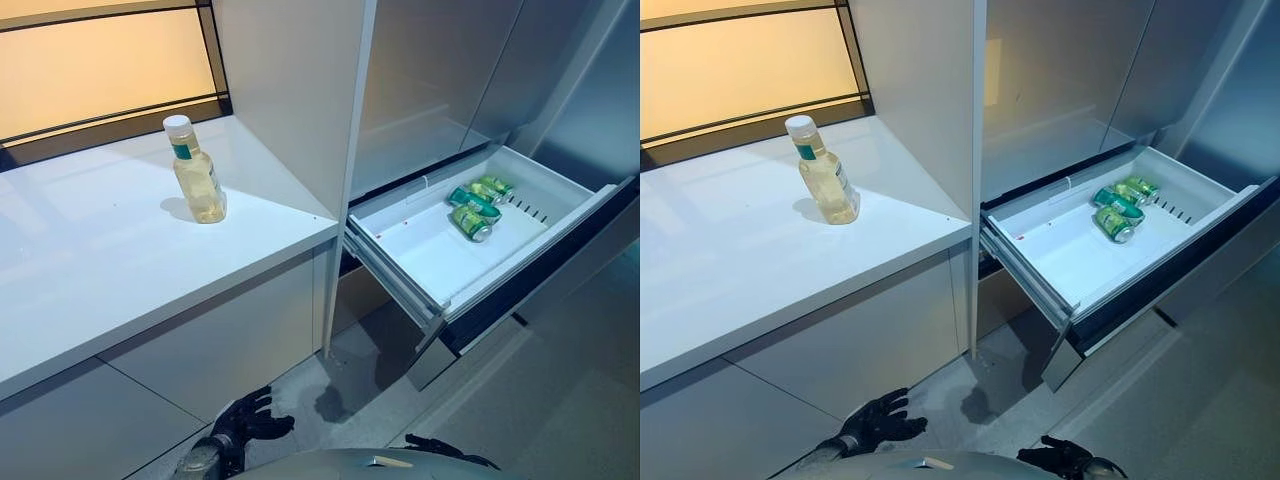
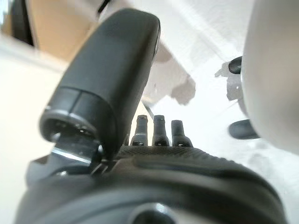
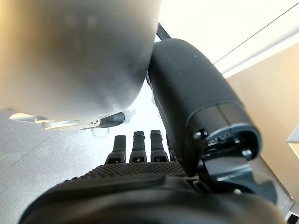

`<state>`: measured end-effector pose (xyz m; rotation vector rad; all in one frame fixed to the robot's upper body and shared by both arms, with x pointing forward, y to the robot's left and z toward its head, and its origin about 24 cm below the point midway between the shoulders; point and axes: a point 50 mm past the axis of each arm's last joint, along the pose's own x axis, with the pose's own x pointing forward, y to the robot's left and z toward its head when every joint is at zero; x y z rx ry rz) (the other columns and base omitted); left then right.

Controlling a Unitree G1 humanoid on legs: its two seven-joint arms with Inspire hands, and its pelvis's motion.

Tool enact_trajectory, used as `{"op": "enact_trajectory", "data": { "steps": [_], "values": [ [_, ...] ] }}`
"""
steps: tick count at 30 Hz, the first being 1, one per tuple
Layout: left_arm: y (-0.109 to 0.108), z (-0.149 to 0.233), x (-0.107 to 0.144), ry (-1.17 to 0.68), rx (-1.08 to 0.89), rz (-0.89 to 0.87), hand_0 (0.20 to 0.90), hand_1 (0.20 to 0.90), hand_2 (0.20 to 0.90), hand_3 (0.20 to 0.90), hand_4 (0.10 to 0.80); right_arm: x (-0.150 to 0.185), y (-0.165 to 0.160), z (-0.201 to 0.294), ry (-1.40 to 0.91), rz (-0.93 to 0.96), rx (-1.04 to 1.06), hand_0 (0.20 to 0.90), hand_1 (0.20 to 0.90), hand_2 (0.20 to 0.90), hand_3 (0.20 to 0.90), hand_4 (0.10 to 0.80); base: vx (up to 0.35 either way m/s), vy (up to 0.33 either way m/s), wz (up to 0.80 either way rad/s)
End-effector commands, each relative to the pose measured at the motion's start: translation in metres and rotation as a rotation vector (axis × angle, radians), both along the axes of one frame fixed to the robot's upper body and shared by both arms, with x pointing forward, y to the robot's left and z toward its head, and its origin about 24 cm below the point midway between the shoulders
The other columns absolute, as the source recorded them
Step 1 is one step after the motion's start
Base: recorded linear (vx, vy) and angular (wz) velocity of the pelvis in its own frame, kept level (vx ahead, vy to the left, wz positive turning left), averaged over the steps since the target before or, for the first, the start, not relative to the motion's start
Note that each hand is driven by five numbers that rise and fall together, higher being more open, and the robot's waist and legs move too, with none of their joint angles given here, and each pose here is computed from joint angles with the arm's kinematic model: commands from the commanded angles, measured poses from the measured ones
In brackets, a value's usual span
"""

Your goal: Put drinks into fridge and close the fridge

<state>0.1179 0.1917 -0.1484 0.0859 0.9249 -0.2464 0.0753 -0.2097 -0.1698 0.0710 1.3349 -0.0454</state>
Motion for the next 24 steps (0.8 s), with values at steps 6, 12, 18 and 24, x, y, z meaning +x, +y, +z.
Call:
{"op": "enact_trajectory", "data": {
  "steps": [6, 12, 18, 24],
  "values": [
    [-0.041, 0.059, 0.087, -0.436, -0.048, -0.377, 0.900, 0.900, 0.900, 0.900, 0.800, 0.011, -0.016, 0.006, -0.019, 0.078, -0.028, 0.900, 0.900, 0.900, 0.900, 0.800, -0.029, 0.013, 0.04],
    [-0.058, 0.098, 0.112, -0.586, -0.172, -0.506, 0.900, 0.900, 0.900, 0.900, 0.800, 0.016, -0.021, 0.009, -0.027, 0.084, -0.034, 0.900, 0.900, 0.900, 0.900, 0.800, -0.008, 0.008, 0.03],
    [-0.077, 0.138, 0.128, -0.743, -0.262, -0.610, 0.900, 0.900, 0.900, 0.900, 0.800, 0.020, -0.021, 0.010, -0.030, 0.086, -0.036, 0.900, 0.900, 0.900, 0.900, 0.800, -0.004, 0.005, 0.02],
    [-0.093, 0.184, 0.138, -0.910, -0.424, -0.644, 0.900, 0.900, 0.900, 0.900, 0.800, 0.019, -0.018, 0.009, -0.033, 0.088, -0.037, 0.900, 0.900, 0.900, 0.900, 0.800, 0.000, 0.000, 0.00]
  ]
}}
